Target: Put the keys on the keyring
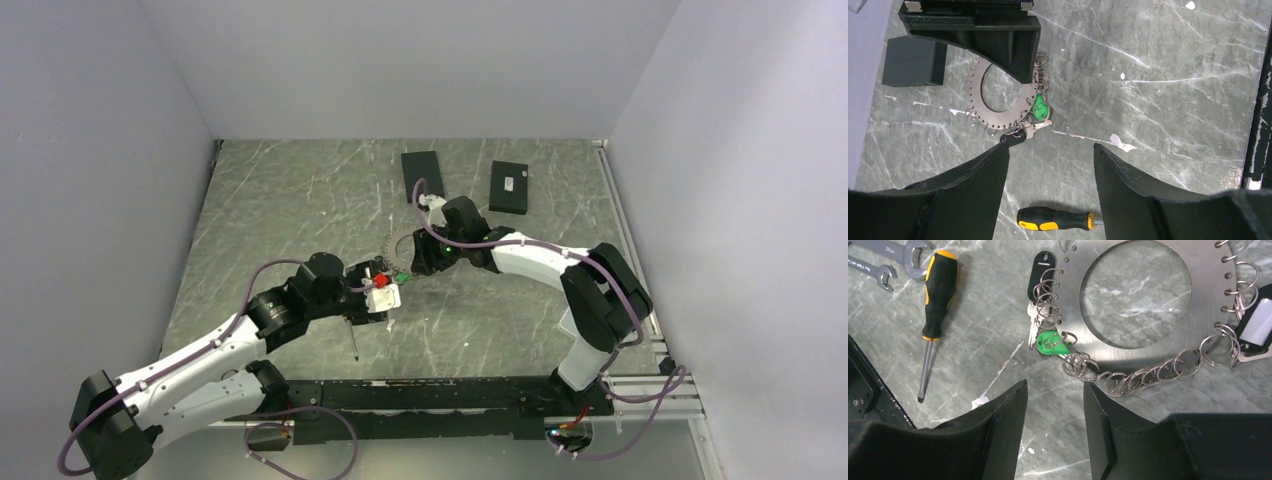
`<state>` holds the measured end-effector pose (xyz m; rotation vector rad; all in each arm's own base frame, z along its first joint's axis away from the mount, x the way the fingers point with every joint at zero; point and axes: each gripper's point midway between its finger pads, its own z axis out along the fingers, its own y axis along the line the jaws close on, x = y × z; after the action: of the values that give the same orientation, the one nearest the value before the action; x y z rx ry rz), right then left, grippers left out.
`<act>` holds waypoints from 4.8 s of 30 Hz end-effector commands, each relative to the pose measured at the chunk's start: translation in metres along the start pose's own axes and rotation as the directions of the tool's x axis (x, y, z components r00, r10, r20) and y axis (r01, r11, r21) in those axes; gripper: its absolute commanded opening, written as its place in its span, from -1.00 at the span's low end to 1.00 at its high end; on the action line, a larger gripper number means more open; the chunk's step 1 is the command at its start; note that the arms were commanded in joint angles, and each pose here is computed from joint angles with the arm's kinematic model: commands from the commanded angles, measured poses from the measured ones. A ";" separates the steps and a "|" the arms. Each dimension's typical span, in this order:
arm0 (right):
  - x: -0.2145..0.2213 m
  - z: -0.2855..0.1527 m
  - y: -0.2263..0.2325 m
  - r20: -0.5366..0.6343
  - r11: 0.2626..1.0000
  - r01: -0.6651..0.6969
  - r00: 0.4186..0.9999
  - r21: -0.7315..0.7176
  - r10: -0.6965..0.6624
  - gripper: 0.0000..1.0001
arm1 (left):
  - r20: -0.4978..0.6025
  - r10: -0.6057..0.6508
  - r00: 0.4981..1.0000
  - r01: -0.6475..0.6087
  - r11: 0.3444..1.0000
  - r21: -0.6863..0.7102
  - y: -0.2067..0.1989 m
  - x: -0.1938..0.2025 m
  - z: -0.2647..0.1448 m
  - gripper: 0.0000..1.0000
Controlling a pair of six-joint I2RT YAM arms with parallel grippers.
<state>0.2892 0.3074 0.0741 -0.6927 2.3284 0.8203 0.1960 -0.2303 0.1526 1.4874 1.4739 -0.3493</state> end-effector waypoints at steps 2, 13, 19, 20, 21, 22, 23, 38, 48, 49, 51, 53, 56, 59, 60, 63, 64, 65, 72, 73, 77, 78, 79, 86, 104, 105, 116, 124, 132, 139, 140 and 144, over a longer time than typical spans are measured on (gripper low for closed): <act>-0.018 0.009 0.000 0.022 0.999 0.026 0.999 -0.036 -0.025 -0.04 | 0.040 0.021 0.999 -0.021 1.000 0.005 -0.001 -0.008 0.001 0.34; 0.000 0.012 -0.020 -0.040 0.999 0.015 0.999 0.031 -0.013 -0.07 | 0.037 0.018 0.999 -0.018 1.000 -0.002 -0.001 -0.005 0.001 0.34; 0.009 0.018 -0.022 -0.073 1.000 0.008 0.997 0.030 -0.006 -0.06 | 0.035 0.011 0.999 -0.011 1.000 0.004 -0.002 -0.005 0.002 0.33; 0.010 0.018 -0.023 -0.077 0.999 0.008 0.997 0.031 -0.005 -0.06 | 0.035 0.011 0.999 -0.011 1.000 0.004 -0.002 -0.005 0.002 0.33; 0.011 0.019 -0.025 -0.080 0.999 0.006 0.997 0.037 -0.003 -0.06 | 0.034 0.009 0.999 -0.009 1.000 0.005 -0.002 -0.005 0.002 0.33; 0.012 0.019 -0.025 -0.083 0.999 0.008 0.997 0.039 -0.005 -0.06 | 0.033 0.009 0.999 -0.009 1.000 0.006 -0.002 -0.004 0.002 0.33; 0.012 0.019 -0.026 -0.085 0.999 0.009 0.996 0.043 -0.005 -0.06 | 0.034 0.009 0.999 -0.009 1.000 0.006 -0.002 -0.005 0.002 0.33; 0.022 0.026 -0.032 -0.128 0.997 0.048 0.991 0.066 -0.039 -0.16 | 0.038 0.000 0.999 0.000 1.000 0.009 -0.003 -0.005 0.002 0.31; 0.008 0.022 -0.024 -0.094 0.995 0.082 0.993 0.059 -0.076 -0.32 | 0.044 -0.010 0.999 0.009 1.000 0.018 -0.005 -0.007 0.002 0.29; 0.008 0.023 -0.022 -0.093 0.994 0.090 0.992 0.054 -0.085 -0.32 | 0.043 -0.011 0.999 0.011 1.000 0.019 -0.005 -0.007 0.002 0.29; 0.010 0.025 -0.019 -0.099 0.994 0.102 0.990 0.048 -0.096 -0.32 | 0.044 -0.013 0.999 0.012 1.000 0.019 -0.005 -0.008 0.002 0.29; 0.015 0.028 -0.020 -0.119 0.994 0.101 0.988 0.050 -0.094 -0.33 | 0.043 -0.013 0.999 0.012 1.000 0.018 -0.004 -0.007 0.002 0.28; 0.020 0.030 -0.024 -0.135 0.993 0.099 0.987 0.062 -0.090 -0.36 | 0.046 -0.014 0.999 0.013 1.000 0.016 -0.004 -0.008 0.001 0.28; 0.022 0.030 -0.026 -0.138 0.992 0.104 0.986 0.077 -0.092 -0.41 | 0.046 -0.015 0.999 0.014 1.000 0.015 -0.004 -0.008 0.001 0.28; 0.022 0.030 -0.027 -0.137 0.991 0.105 0.986 0.083 -0.093 -0.44 | 0.045 -0.015 0.999 0.014 1.000 0.016 -0.004 -0.008 0.002 0.28; 0.021 0.030 -0.029 -0.134 0.990 0.109 0.986 0.094 -0.096 -0.48 | 0.046 -0.017 0.999 0.016 1.000 0.019 -0.005 -0.008 0.002 0.28; 0.021 0.030 -0.030 -0.133 0.989 0.109 0.986 0.099 -0.096 -0.47 | 0.047 -0.018 0.999 0.017 1.000 0.019 -0.005 -0.009 0.001 0.27; 0.021 0.031 -0.031 -0.133 0.989 0.110 0.986 0.101 -0.097 -0.48 | 0.046 -0.018 0.999 0.017 1.000 0.020 -0.005 -0.008 0.002 0.27; 0.017 0.030 -0.025 -0.117 0.987 0.141 0.984 0.075 -0.131 -1.00 | 0.054 -0.023 0.998 0.022 1.000 0.022 -0.005 -0.010 0.001 0.25; 0.014 0.028 -0.021 -0.107 0.986 0.155 0.983 0.062 -0.148 -1.00 | 0.054 -0.024 0.998 0.023 0.999 0.023 -0.005 -0.011 0.001 0.24; 0.003 0.013 -0.003 -0.052 0.979 0.205 0.978 0.000 -0.204 -1.00 | 0.051 -0.033 0.998 0.032 0.999 0.021 -0.004 -0.012 0.000 0.21; -0.001 0.008 0.002 -0.033 0.977 0.214 0.976 -0.013 -0.214 -1.00 | 0.054 -0.033 0.998 0.032 0.999 0.024 -0.004 -0.013 0.000 0.20; -0.004 0.003 0.006 -0.015 0.974 0.224 0.974 -0.025 -0.224 -1.00 | 0.057 -0.035 0.998 0.034 0.999 0.030 -0.005 -0.013 -0.001 0.20; -0.037 -0.038 0.048 0.133 0.953 0.268 0.959 -0.142 -0.250 -1.00 | 0.110 -0.032 0.993 0.027 0.999 0.044 -0.008 -0.025 -0.007 0.15; -0.041 -0.134 0.147 0.354 0.660 0.520 0.854 -0.542 -0.382 -1.00 | 0.277 0.044 0.960 -0.063 0.996 0.063 -0.001 -0.084 -0.046 0.09; -0.041 -0.136 0.148 0.360 0.656 0.528 0.849 -0.539 -0.387 -1.00 | 0.274 0.048 0.960 -0.068 0.996 0.064 -0.001 -0.085 -0.048 0.09; -0.028 -0.175 0.180 0.455 0.484 0.626 0.779 -0.612 -0.431 -1.00 | 0.371 0.060 0.927 -0.085 0.995 0.051 0.003 -0.114 -0.067 -0.07; -0.020 -0.193 0.200 0.489 0.402 0.658 0.748 -0.637 -0.450 -1.00 | 0.445 0.063 0.893 -0.101 0.993 0.062 -0.001 -0.129 -0.071 -0.15; -0.017 -0.201 0.210 0.505 0.356 0.666 0.738 -0.656 -0.448 -1.00 | 0.483 -0.016 0.875 -0.092 0.976 0.199 -0.021 -0.138 -0.066 -0.22; -0.016 -0.211 0.217 0.534 0.322 0.684 0.720 -0.655 -0.443 -1.00 | 0.458 -0.073 0.886 -0.065 0.959 0.278 -0.031 -0.132 -0.058 -0.26; -0.016 -0.212 0.217 0.538 0.318 0.686 0.718 -0.654 -0.443 -1.00 | 0.460 -0.073 0.885 -0.065 0.959 0.277 -0.031 -0.133 -0.057 -0.27; -0.016 -0.214 0.219 0.543 0.308 0.689 0.714 -0.656 -0.442 -1.00 | 0.475 -0.075 0.877 -0.070 0.958 0.280 -0.030 -0.136 -0.055 -0.29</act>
<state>0.0998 0.3143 0.2722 -1.5536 1.3088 1.5476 0.1218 -0.2698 0.2527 1.4937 1.1224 -0.8537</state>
